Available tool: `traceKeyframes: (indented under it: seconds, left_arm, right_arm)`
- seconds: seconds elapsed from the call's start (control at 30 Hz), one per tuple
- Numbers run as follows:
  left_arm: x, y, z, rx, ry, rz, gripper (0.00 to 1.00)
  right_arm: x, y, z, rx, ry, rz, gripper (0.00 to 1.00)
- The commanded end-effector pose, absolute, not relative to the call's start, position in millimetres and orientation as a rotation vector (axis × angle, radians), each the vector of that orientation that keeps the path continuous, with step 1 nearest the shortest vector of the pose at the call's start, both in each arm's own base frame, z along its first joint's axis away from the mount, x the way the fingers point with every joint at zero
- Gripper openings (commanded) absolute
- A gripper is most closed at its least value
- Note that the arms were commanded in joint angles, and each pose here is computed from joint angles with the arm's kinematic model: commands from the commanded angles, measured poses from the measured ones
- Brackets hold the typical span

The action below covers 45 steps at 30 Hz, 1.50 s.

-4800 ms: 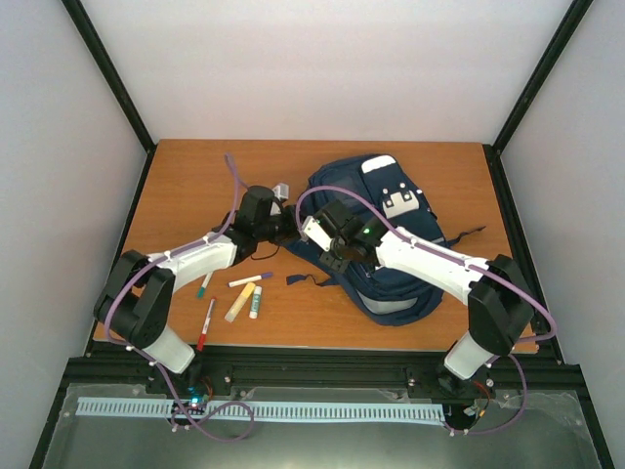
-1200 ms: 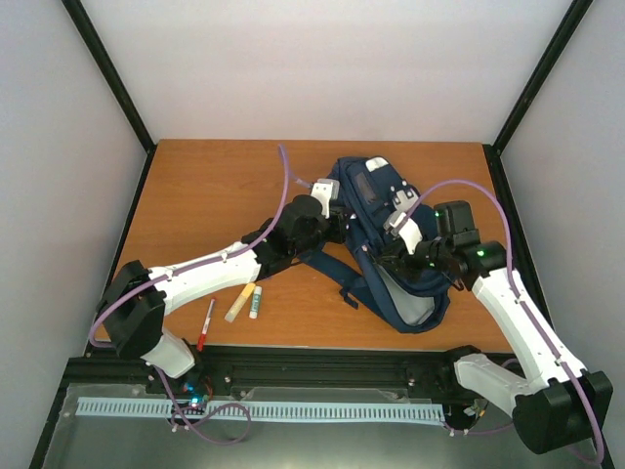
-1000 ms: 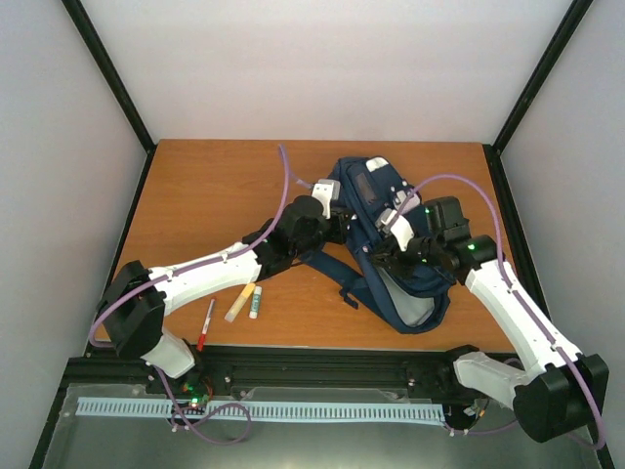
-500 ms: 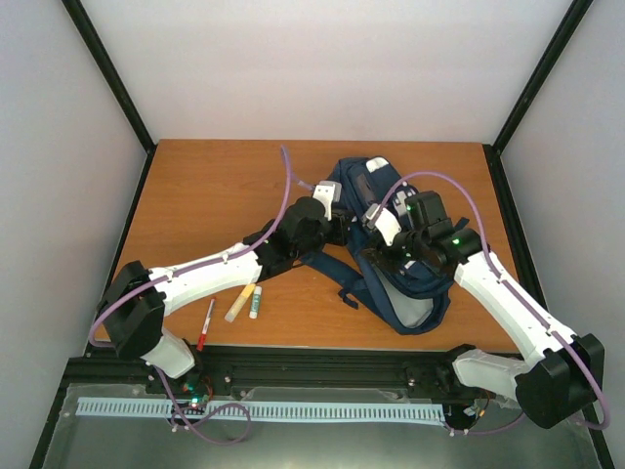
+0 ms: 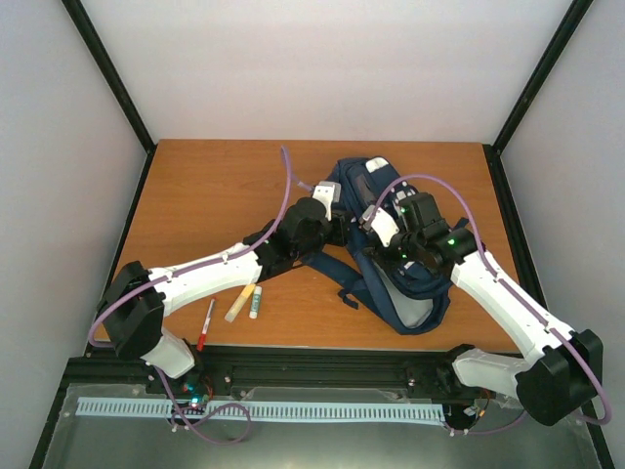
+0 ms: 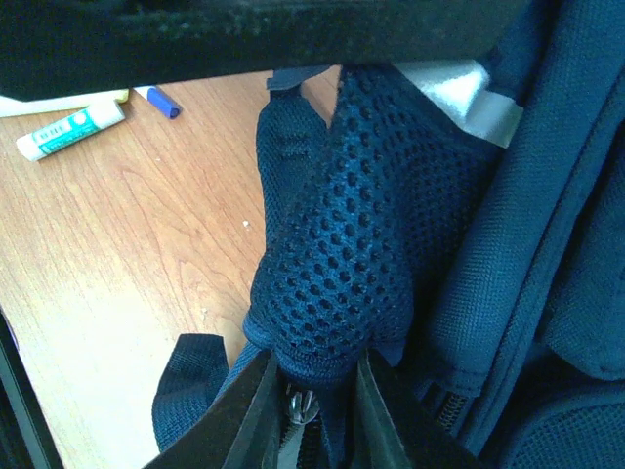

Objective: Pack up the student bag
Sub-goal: Zip the student bag at the center of the board.

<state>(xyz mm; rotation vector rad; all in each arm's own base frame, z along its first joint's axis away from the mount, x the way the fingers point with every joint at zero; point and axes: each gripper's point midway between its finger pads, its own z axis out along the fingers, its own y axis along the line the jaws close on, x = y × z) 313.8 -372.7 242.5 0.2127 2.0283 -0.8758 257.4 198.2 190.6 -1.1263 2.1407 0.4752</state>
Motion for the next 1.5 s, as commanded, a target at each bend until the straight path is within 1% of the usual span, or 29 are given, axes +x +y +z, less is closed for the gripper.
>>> traceKeyframes:
  seconds: [0.0, 0.2, 0.3, 0.5, 0.6, 0.67, 0.7, 0.73, 0.77, 0.8, 0.93, 1.13, 1.3, 1.37, 1.47]
  left_arm:
    - [312, -377, 326, 0.171, 1.821, -0.987, 0.01]
    - [329, -351, 324, 0.075, 1.824, -0.880, 0.01]
    - [341, -332, 322, 0.009, 1.828, -0.837, 0.01]
    - [350, -311, 327, -0.042, 1.817, -0.796, 0.01]
    - [349, -316, 326, -0.027, 1.823, -0.827, 0.01]
    - [346, -322, 324, -0.022, 1.829, -0.876, 0.01]
    - [344, -325, 324, -0.019, 1.829, -0.906, 0.01]
    - [342, -329, 324, -0.016, 1.831, -0.936, 0.01]
    - [340, -332, 324, -0.014, 1.831, -0.966, 0.01]
    - [337, -337, 325, 0.001, 1.836, -1.004, 0.01]
    - [325, -351, 333, 0.047, 1.833, -1.118, 0.01]
    - [308, -362, 347, 0.112, 1.811, -1.183, 0.01]
    - [302, -364, 356, 0.136, 1.789, -1.188, 0.01]
    - [301, -362, 359, 0.137, 1.783, -1.184, 0.01]
    - [301, -361, 361, 0.139, 1.776, -1.175, 0.01]
  right_arm:
    - [258, 189, 196, -1.107, 2.163, 0.409, 0.19]
    - [231, 174, 177, -1.185, 2.225, 0.402, 0.18]
    - [231, 169, 185, -1.199, 2.201, 0.369, 0.18]
    - [222, 165, 176, -1.314, 2.238, 0.354, 0.19]
    - [222, 165, 177, -1.310, 2.227, 0.356, 0.19]
    - [223, 172, 191, -1.282, 2.173, 0.393, 0.19]
    - [224, 176, 199, -1.265, 2.136, 0.416, 0.21]
    - [226, 180, 207, -1.246, 2.106, 0.435, 0.27]
    - [230, 184, 216, -1.230, 2.077, 0.448, 0.30]
    - [232, 189, 221, -1.228, 2.058, 0.471, 0.30]
    - [247, 207, 226, -1.210, 2.042, 0.554, 0.31]
    - [266, 225, 241, -1.148, 2.001, 0.623, 0.29]
    - [267, 234, 235, -1.163, 2.024, 0.648, 0.32]
    - [266, 235, 227, -1.172, 2.047, 0.641, 0.37]
    - [266, 232, 214, -1.168, 2.093, 0.628, 0.36]
